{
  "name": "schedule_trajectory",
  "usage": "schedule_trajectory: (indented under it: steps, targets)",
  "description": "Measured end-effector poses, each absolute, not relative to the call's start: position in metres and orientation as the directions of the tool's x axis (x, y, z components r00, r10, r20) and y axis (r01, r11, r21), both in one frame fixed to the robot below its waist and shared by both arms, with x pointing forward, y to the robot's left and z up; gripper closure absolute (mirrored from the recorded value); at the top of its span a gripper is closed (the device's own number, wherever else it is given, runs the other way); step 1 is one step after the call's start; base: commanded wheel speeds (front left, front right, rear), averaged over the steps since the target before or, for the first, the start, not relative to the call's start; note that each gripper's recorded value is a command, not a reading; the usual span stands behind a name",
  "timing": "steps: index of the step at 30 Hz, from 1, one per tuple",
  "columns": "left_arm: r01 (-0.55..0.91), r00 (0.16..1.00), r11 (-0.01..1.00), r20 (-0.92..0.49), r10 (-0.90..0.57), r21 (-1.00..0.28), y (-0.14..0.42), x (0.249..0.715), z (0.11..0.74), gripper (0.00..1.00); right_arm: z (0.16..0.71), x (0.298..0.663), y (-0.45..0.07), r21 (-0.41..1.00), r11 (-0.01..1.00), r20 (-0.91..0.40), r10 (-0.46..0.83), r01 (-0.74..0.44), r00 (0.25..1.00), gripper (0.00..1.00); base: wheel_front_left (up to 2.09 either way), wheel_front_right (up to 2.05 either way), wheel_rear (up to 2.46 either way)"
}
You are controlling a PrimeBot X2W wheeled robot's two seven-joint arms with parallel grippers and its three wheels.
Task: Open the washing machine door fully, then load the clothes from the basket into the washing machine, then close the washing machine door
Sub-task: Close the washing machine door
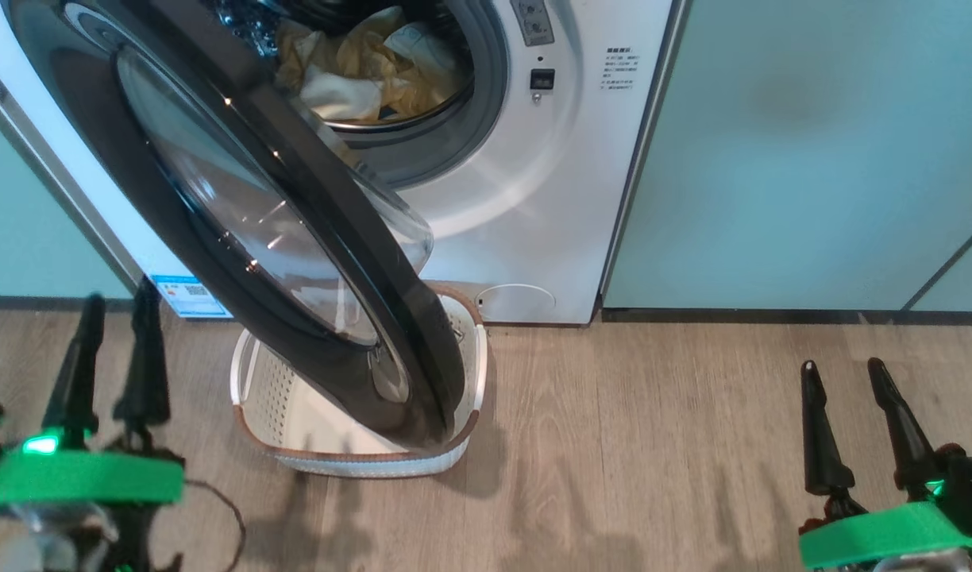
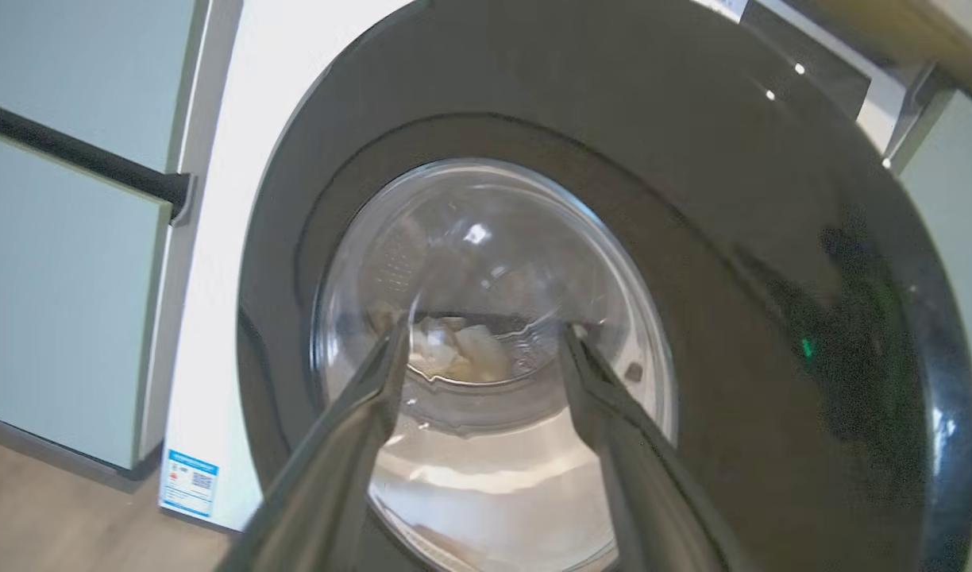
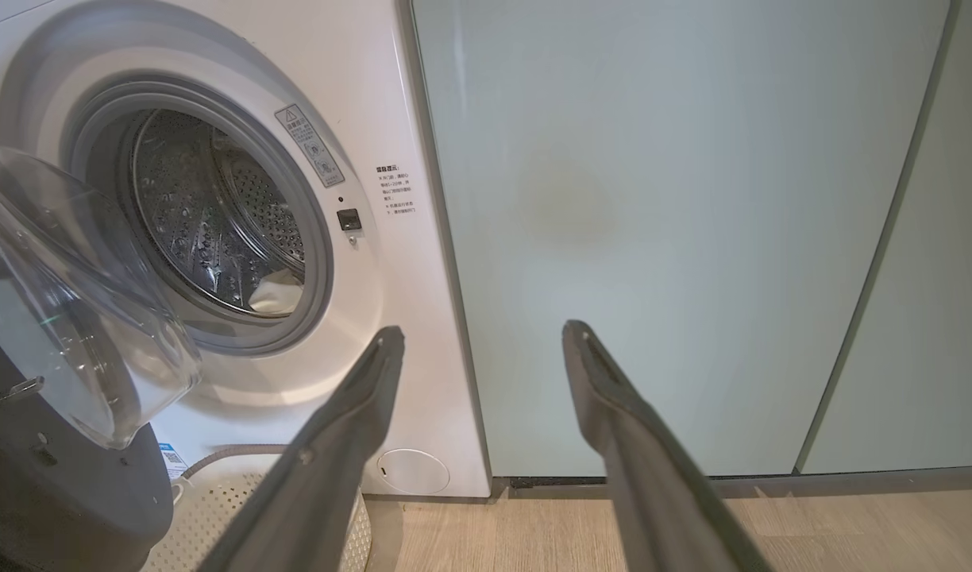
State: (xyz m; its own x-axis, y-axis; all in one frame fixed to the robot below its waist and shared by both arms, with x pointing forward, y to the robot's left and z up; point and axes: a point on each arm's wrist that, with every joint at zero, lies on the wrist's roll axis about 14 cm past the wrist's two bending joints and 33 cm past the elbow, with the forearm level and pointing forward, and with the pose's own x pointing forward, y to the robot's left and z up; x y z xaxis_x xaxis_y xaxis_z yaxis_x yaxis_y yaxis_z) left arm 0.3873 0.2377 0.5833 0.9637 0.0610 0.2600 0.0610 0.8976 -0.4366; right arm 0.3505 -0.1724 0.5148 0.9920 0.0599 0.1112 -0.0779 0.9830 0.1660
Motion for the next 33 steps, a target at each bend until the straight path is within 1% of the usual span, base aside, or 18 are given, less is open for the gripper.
schedule_trajectory:
  steps: [3,7,12,21,33]
  targets:
    - [-0.013,0.967,0.948,0.236,0.092,-0.317,0.238,0.379,0.573,0.00,0.517,0.349,-0.172,0.162,0.984,0.117,0.060,-0.079,0.991,0.00,0.00,0.00,0.00]
    - [-0.086,0.974,0.976,0.191,0.125,-0.200,0.236,0.365,0.557,0.00,0.519,0.347,-0.171,0.160,0.983,0.124,0.066,-0.085,0.990,0.00,0.00,0.00,0.00]
    - [-0.128,0.979,0.985,0.142,0.143,-0.115,0.232,0.348,0.541,0.00,0.512,0.339,-0.166,0.160,0.982,0.103,0.079,-0.095,0.991,0.00,0.00,0.00,0.00]
    - [-0.152,0.981,0.983,0.109,0.163,-0.101,0.233,0.333,0.530,0.00,0.512,0.334,-0.159,0.156,0.981,0.103,0.098,-0.113,0.990,0.00,0.00,0.00,0.00]
    - [-0.150,0.981,0.982,0.103,0.162,-0.111,0.230,0.330,0.528,0.00,0.509,0.327,-0.158,0.159,0.981,0.094,0.100,-0.114,0.991,0.00,0.00,0.00,0.00]
